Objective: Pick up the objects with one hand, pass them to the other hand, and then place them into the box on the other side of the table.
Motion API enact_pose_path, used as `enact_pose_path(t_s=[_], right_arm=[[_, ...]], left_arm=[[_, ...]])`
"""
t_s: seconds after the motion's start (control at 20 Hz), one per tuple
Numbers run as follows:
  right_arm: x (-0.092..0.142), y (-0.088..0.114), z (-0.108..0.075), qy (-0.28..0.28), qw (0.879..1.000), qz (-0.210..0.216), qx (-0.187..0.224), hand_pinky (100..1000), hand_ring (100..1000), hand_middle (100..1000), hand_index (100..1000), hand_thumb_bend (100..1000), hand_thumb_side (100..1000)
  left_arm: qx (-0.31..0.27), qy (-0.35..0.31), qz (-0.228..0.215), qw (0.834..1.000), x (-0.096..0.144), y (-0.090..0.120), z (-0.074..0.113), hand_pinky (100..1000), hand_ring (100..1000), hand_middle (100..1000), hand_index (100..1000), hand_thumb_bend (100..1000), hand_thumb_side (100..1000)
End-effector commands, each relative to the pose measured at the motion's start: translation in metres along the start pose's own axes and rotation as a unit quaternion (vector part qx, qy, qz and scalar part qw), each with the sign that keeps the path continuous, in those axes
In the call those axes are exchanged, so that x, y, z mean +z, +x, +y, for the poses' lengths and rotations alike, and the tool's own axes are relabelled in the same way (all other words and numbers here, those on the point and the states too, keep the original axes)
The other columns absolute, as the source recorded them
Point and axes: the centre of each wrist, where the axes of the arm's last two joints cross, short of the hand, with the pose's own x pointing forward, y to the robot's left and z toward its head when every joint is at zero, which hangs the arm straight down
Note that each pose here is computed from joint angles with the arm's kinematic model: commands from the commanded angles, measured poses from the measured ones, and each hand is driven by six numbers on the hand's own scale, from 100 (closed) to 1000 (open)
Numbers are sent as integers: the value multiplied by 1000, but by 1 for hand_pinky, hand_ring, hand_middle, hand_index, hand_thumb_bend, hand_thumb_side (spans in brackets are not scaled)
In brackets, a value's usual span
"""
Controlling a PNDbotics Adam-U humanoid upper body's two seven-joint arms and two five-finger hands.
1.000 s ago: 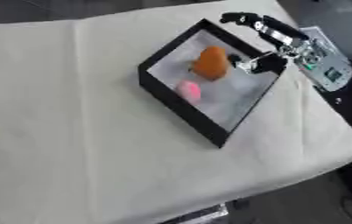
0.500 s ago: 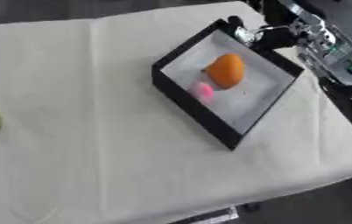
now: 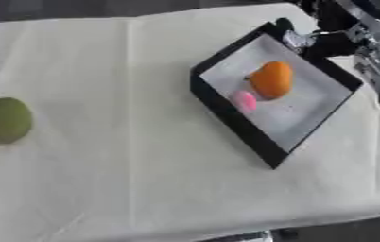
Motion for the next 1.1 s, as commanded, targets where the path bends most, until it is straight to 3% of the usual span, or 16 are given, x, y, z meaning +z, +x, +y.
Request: enact_pose_path(t_s=[0.05,0.35,0.7,1.1], right_arm=[[-6,8,-6,4,1000,-7,15,1000,1000,918,1000,100,100],[-7,8,-5,4,1000,-8,13,1000,1000,915,1000,100,100],[-6,6,-5,3,1000,-1,13,1000,1000,914,1000,100,103],[-5,4,-3,5,1000,1,11,1000,1000,910,1000,100,109]], left_arm=[[-10,7,-2,1000,-2,8,10,901,819,779,918,556,634],[-18,-36,0,999,-16,13,-2,902,825,780,909,590,661],[-40,-118,13,992,-24,6,-15,905,838,786,895,628,689],[-86,-164,50,981,-32,-13,-39,909,853,795,888,672,601]])
